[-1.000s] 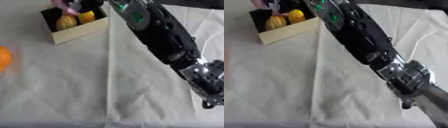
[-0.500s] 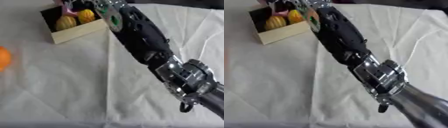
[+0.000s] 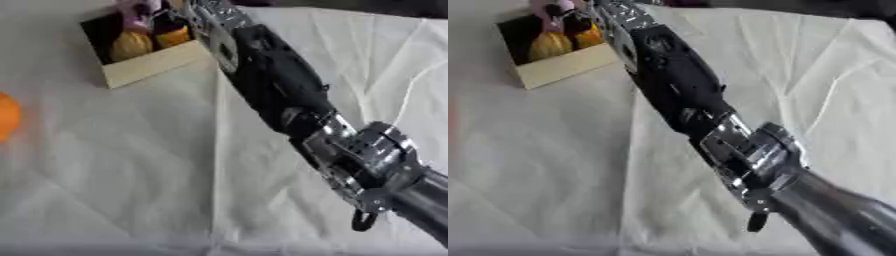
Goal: Pick up objects on the table and place them in the box.
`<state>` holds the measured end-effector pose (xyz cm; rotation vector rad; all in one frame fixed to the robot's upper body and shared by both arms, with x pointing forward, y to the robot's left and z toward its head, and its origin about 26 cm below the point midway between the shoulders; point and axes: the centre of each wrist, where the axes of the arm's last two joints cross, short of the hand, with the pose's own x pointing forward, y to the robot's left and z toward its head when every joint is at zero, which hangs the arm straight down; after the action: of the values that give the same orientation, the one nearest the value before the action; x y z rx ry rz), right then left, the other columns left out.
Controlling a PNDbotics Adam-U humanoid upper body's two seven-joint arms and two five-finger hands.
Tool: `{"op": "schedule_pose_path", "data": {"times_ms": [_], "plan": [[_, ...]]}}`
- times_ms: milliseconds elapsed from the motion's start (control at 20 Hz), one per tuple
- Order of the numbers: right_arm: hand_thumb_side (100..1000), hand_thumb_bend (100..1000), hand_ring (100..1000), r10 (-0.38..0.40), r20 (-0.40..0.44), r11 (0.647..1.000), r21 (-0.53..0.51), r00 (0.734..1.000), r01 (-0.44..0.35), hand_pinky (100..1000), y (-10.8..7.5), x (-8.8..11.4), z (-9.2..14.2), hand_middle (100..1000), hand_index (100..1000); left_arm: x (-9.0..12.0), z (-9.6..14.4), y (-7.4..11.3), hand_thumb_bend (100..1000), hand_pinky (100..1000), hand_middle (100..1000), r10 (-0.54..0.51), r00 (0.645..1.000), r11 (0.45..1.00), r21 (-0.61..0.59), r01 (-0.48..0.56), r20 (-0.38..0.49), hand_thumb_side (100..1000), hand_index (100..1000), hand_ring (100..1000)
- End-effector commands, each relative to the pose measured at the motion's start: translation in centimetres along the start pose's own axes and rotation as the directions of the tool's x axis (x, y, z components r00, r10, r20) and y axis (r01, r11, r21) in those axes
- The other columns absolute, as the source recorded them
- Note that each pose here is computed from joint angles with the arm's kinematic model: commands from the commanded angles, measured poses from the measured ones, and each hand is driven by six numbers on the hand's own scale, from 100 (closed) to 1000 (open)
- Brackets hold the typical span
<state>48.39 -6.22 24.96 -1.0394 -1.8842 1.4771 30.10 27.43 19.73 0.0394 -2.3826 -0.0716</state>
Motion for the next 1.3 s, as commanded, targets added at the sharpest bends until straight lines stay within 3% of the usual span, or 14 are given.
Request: {"op": "schedule_pose_path", "data": {"times_ms": [50, 100, 200, 450, 650, 750, 900, 1150, 1300], "plan": [[145, 205, 978, 0.072, 0.031, 0.996, 0.043, 0.997, -0.074, 876, -1.8, 0.0, -0.5, 836, 967, 0.7, -0.5, -0.1, 100, 812, 796, 0.003, 1.0, 1.0, -0.013, -0.002, 0.031, 656, 840, 834], [105, 278, 1000, 0.097, 0.032, 0.993, 0.062, 0.995, -0.098, 899, -2.0, 0.0, -0.5, 860, 981, 0.7, -0.5, -0.1, 100, 812, 796, 0.003, 1.0, 1.0, -0.014, -0.003, 0.03, 656, 841, 834], [100, 332, 1000, 0.136, 0.024, 0.986, 0.09, 0.99, -0.138, 904, -2.3, 0.0, -0.6, 862, 989, 0.7, -0.4, -0.1, 100, 812, 796, 0.005, 1.0, 1.0, -0.016, -0.004, 0.03, 656, 841, 834], [168, 345, 997, 0.185, 0.017, 0.975, 0.119, 0.983, -0.186, 903, -2.6, 0.0, -0.6, 859, 984, 0.7, -0.4, -0.1, 100, 812, 796, 0.006, 1.0, 1.0, -0.015, -0.005, 0.028, 655, 841, 834], [104, 320, 988, 0.187, 0.007, 0.977, 0.106, 0.982, -0.187, 895, -2.8, -0.1, -0.5, 851, 980, 0.7, -0.4, -0.1, 100, 812, 796, 0.006, 1.0, 1.0, -0.014, -0.005, 0.028, 654, 840, 835], [100, 272, 984, 0.176, -0.001, 0.981, 0.079, 0.984, -0.176, 890, -3.1, 0.0, -0.4, 846, 979, 0.7, -0.4, -0.1, 100, 812, 796, 0.005, 1.0, 1.0, -0.013, -0.005, 0.028, 653, 840, 835], [100, 100, 968, 0.143, -0.002, 0.99, 0.005, 0.99, -0.142, 875, -4.5, 0.1, -0.1, 825, 966, 0.7, -0.4, 0.0, 100, 812, 796, -0.001, 1.0, 1.0, -0.012, 0.001, 0.028, 651, 840, 835], [100, 100, 947, -0.004, 0.005, 0.983, -0.183, 1.0, 0.005, 857, -8.2, 0.8, 0.5, 797, 949, 0.8, -0.6, 0.0, 100, 812, 797, -0.004, 0.999, 1.0, -0.015, 0.004, 0.034, 647, 840, 836], [100, 100, 936, -0.038, 0.006, 0.972, -0.231, 0.999, 0.038, 849, -10.5, 0.3, 1.2, 790, 936, 1.0, -0.8, 0.3, 100, 812, 798, -0.025, 0.999, 0.999, -0.021, 0.026, 0.041, 637, 841, 837]]}}
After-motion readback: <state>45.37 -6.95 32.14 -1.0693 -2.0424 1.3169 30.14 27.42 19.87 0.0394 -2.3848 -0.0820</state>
